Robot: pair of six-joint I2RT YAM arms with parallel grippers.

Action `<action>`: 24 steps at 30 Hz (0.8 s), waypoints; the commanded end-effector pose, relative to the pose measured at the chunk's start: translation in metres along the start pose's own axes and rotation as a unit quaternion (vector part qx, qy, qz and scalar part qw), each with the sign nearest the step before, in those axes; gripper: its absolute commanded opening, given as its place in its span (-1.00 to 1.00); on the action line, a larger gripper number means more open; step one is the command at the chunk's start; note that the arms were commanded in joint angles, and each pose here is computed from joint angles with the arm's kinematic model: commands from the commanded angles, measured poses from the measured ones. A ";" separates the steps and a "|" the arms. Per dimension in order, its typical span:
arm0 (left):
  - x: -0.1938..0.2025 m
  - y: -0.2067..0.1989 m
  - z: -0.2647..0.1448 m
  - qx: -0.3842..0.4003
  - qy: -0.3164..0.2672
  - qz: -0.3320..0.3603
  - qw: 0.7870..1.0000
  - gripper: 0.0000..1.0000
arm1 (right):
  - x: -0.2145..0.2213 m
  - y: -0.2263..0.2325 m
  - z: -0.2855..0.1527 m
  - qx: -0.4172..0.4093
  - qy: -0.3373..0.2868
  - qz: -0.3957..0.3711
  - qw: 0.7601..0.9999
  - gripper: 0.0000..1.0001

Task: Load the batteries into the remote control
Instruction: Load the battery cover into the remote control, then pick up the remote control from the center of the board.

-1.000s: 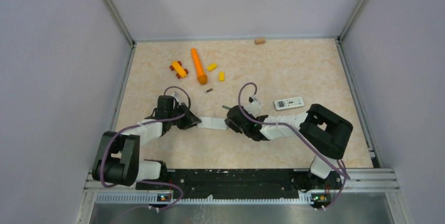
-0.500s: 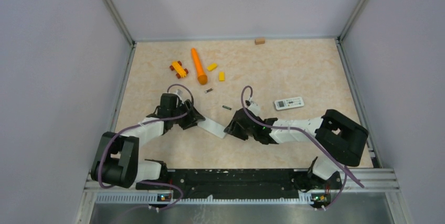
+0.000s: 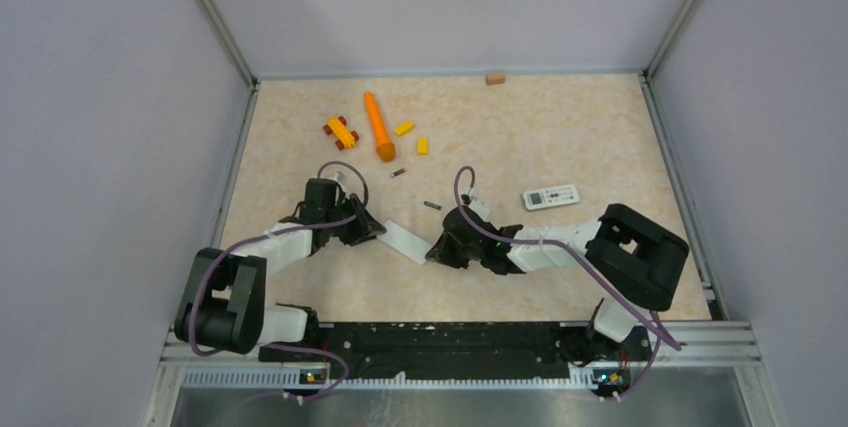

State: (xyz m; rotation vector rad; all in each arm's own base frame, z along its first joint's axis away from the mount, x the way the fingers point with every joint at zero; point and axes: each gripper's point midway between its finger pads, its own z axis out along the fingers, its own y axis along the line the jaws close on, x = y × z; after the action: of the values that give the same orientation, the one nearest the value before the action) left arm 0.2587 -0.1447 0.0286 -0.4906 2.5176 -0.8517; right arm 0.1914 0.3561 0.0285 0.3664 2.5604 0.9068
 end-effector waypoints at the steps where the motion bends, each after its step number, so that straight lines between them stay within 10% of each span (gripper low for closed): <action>1: 0.030 0.020 0.004 -0.019 0.046 -0.019 0.999 -0.47 | 0.001 0.015 0.015 -0.017 0.007 0.010 1.000 -0.99; 8: 0.034 0.017 0.002 -0.006 0.046 -0.028 0.999 -0.47 | -0.007 0.028 0.019 -0.023 -0.003 0.000 1.000 -1.00; 21: -0.072 -0.022 -0.065 -0.083 -0.129 0.043 0.987 0.66 | -0.043 0.033 -0.059 -0.051 -0.076 -0.230 0.969 0.52; 24: -0.084 -0.026 -0.085 -0.096 -0.160 0.046 0.981 0.97 | -0.047 0.041 -0.057 -0.045 -0.068 -0.333 0.939 0.58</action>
State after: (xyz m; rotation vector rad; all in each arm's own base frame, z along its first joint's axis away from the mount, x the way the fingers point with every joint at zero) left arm 0.2901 -0.1110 0.1032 -0.4993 2.3685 -0.6062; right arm 0.2023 0.3386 0.0993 -0.0628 2.3529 0.8510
